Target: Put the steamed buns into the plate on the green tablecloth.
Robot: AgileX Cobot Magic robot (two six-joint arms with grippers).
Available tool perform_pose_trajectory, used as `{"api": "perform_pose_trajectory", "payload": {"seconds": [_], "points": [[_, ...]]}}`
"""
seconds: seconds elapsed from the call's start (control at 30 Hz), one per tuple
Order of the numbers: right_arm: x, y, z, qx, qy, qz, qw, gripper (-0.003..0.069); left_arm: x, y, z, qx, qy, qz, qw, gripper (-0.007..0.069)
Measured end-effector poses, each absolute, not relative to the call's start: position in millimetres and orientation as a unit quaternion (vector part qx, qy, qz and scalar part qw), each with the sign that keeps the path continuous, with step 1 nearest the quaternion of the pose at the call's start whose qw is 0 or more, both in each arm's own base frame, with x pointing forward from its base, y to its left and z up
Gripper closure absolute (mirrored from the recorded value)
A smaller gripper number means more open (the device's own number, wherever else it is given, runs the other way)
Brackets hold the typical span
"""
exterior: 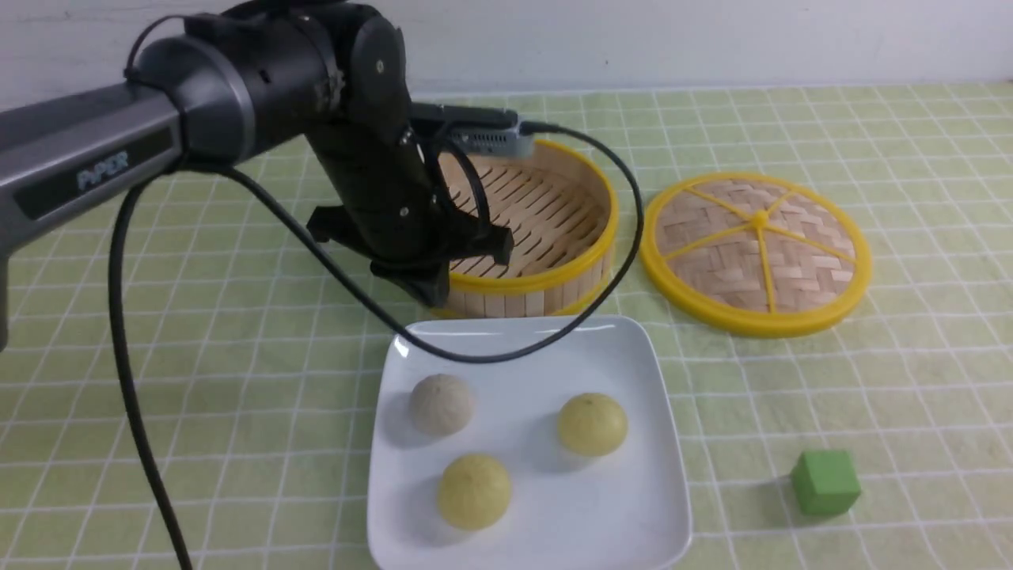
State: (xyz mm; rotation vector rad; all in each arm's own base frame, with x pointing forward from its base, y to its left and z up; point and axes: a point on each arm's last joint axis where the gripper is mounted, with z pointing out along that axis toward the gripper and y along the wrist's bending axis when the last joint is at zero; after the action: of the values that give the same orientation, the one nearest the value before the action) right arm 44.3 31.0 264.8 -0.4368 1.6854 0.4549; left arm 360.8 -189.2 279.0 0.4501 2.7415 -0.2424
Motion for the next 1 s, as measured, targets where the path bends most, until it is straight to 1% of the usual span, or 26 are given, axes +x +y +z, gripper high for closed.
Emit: {"api": "perform_pose_trajectory", "payload": {"seconds": [0.03,0.07,0.1,0.13,0.17,0.27,0.3,0.37,0.43,0.5,0.53,0.63,0.73,0.8,0.83,0.93,1.0], "points": [[45,29,254,-0.178,0.742,0.185,0.619,0.0586,359,-189,291,0.159,0.965,-0.091,0.189,0.0608],[46,29,253,-0.179,0.744,0.184,0.616,0.0585,358,-188,294,0.159,0.964,-0.092,0.194,0.0608],[46,26,238,-0.158,0.755,0.163,0.616,0.0582,354,-186,314,0.159,0.959,-0.098,0.213,0.0606],[47,26,234,-0.156,0.758,0.160,0.613,0.0582,352,-185,318,0.159,0.958,-0.099,0.217,0.0606],[47,22,218,-0.137,0.769,0.136,0.610,0.0580,346,-182,335,0.160,0.955,-0.102,0.230,0.0606],[49,16,192,-0.113,0.787,0.086,0.601,0.0580,330,-173,361,0.162,0.950,-0.102,0.248,0.0606],[50,13,180,-0.109,0.795,0.056,0.594,0.0579,323,-169,369,0.163,0.949,-0.101,0.251,0.0606],[51,9,171,-0.103,0.808,0.022,0.580,0.0578,308,-160,387,0.164,0.946,-0.099,0.262,0.0606],[50,7,171,-0.100,0.811,0.005,0.577,0.0575,291,-151,406,0.169,0.942,-0.097,0.274,0.0606],[51,6,171,-0.098,0.810,-0.001,0.578,0.0573,274,-141,423,0.172,0.937,-0.097,0.289,0.0606],[51,6,171,-0.098,0.810,-0.002,0.578,0.0573,272,-140,425,0.172,0.937,-0.097,0.290,0.0606],[51,6,171,-0.099,0.809,-0.005,0.579,0.0568,236,-121,462,0.170,0.915,-0.106,0.350,0.0606],[51,6,171,-0.099,0.809,-0.005,0.579,0.0566,205,-104,482,0.167,0.899,-0.112,0.389,0.0606],[51,6,171,-0.099,0.809,-0.005,0.579,0.0566,184,-93,487,0.166,0.893,-0.115,0.403,0.0606],[51,6,171,-0.099,0.809,-0.005,0.579,0.0566,183,-92,485,0.166,0.894,-0.114,0.401,0.0606],[51,6,171,-0.099,0.809,-0.005,0.579,0.0562,155,-78,472,0.166,0.896,-0.113,0.396,0.0606],[51,6,171,-0.099,0.809,-0.005,0.579,0.0561,143,-73,453,0.163,0.905,-0.113,0.376,0.0606]]}}
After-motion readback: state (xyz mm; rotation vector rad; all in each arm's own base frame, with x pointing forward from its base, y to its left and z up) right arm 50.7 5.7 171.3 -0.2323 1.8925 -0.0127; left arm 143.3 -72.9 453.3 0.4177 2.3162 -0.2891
